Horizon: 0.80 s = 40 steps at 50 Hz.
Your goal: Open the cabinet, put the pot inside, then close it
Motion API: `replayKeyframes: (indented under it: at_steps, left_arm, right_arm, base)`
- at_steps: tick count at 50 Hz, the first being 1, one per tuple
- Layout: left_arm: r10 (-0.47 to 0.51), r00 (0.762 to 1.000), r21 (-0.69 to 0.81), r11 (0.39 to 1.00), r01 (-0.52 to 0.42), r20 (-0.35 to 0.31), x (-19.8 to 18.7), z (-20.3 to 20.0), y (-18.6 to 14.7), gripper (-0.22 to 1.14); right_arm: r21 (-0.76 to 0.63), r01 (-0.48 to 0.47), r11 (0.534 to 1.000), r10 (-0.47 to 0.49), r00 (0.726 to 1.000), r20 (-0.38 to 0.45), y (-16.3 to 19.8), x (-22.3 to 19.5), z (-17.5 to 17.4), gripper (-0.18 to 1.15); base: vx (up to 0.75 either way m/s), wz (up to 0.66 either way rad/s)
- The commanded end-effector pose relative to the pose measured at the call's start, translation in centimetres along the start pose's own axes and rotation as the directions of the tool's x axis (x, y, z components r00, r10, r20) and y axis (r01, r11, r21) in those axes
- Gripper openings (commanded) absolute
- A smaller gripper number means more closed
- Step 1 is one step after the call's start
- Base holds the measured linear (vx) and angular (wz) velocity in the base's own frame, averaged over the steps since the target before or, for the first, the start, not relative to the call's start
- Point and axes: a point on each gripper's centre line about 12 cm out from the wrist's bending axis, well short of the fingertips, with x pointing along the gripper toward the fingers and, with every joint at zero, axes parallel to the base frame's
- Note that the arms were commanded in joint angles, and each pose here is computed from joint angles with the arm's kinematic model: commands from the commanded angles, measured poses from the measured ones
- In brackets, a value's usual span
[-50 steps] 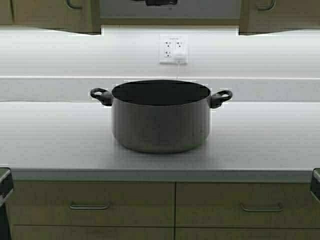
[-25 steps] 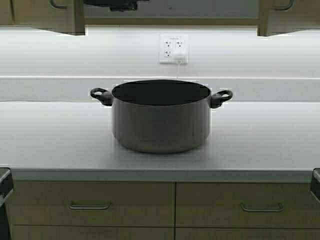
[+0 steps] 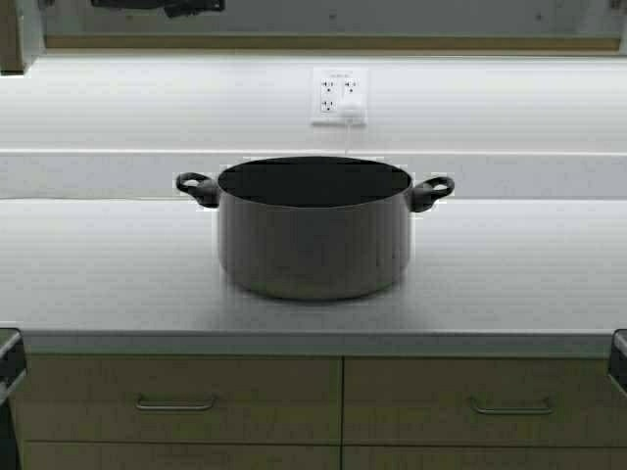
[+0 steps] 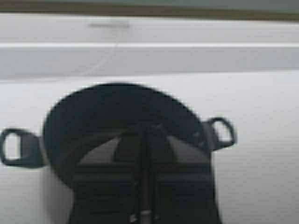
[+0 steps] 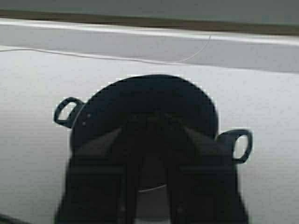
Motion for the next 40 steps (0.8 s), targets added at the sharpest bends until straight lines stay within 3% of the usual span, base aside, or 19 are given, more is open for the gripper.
replayKeyframes:
  at_steps: [1,5,7,12,17,31,40]
  left_arm:
    - [-0.047,0.998,-0.087,0.995,0.05,0.036,-1.1,-0.8,-1.5,0.76]
    - [-0.043,0.997,-0.167,0.985,0.053,0.064,-1.7,-2.5,-1.5,0.99]
    - [-0.029,0.995,-0.209,0.977,0.048,0.092,-2.2,-3.4,-1.1,1.04]
    - [0.023,0.989,-0.332,0.943,0.027,0.147,-3.2,-6.4,0.6,1.02]
    - [0.064,0.983,-0.445,0.895,0.021,0.175,-3.8,-9.4,2.1,1.02]
    - [0.165,0.957,-0.614,0.79,0.016,0.238,-2.8,-16.8,5.2,1.02]
    - [0.224,0.951,-0.742,0.67,0.009,0.214,-0.4,-20.6,7.2,1.02]
  right_arm:
    - [0.155,0.001,0.988,0.006,0.999,-0.045,1.0,0.6,-2.7,1.07]
    - [0.233,0.092,0.968,-0.075,0.994,-0.083,1.1,1.4,-6.4,1.03]
    - [0.237,0.137,0.962,-0.118,0.988,-0.095,1.5,1.6,-8.1,1.03]
    - [0.23,0.21,0.95,-0.196,0.977,-0.082,2.8,2.0,-11.3,1.03]
    - [0.348,0.256,0.902,-0.257,0.965,-0.043,3.3,2.3,-13.8,1.03]
    - [0.554,0.153,0.818,-0.205,0.978,0.032,1.4,5.5,-20.7,1.03]
    - [0.665,0.085,0.742,-0.217,0.969,0.119,-2.5,6.1,-22.3,1.03]
  base:
    - [0.0,0.0]
    - [0.0,0.0]
    - [0.0,0.0]
    - [0.0,0.0]
    - [0.0,0.0]
    - [0.0,0.0]
    - [0.0,0.01]
